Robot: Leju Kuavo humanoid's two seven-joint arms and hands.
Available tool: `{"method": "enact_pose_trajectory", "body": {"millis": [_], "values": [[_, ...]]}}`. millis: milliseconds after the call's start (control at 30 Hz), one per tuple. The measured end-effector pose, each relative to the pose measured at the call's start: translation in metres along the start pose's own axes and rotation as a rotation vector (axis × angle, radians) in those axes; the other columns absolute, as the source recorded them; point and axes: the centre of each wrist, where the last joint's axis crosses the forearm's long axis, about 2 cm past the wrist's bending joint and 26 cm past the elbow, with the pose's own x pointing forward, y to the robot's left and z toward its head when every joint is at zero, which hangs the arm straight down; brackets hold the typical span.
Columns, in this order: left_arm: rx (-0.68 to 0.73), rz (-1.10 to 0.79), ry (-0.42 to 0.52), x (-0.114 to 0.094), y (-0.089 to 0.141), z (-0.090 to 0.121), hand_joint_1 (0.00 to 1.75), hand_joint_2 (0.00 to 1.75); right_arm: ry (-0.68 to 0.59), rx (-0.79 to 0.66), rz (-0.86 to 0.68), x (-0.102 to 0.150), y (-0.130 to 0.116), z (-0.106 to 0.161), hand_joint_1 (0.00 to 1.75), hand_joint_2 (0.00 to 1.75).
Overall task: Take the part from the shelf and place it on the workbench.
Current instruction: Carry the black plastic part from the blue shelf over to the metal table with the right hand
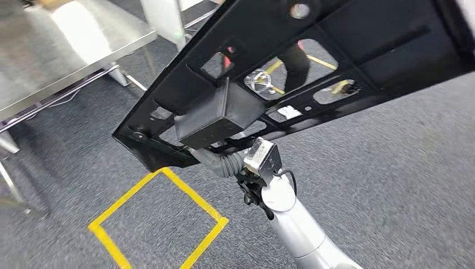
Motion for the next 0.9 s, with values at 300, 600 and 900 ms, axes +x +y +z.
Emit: {"method": "enact_pose_trajectory", "body": {"millis": [300, 600, 900], "values": [[-0.006, -0.033, -0.004, 0.010, 0.001, -0.003, 0.00, 1.75, -0.012, -0.026, 0.018, 0.005, -0.003, 0.003, 1.75, 1.75], [-0.010, -0.046, -0.006, 0.015, -0.002, -0.005, 0.00, 1.75, 0.012, -0.049, 0.027, 0.002, -0.009, 0.017, 1.75, 1.75], [0.003, -0.058, -0.007, 0.016, -0.003, -0.005, 0.00, 1.75, 0.001, -0.054, 0.030, 0.005, -0.006, 0.014, 1.75, 1.75]]}}
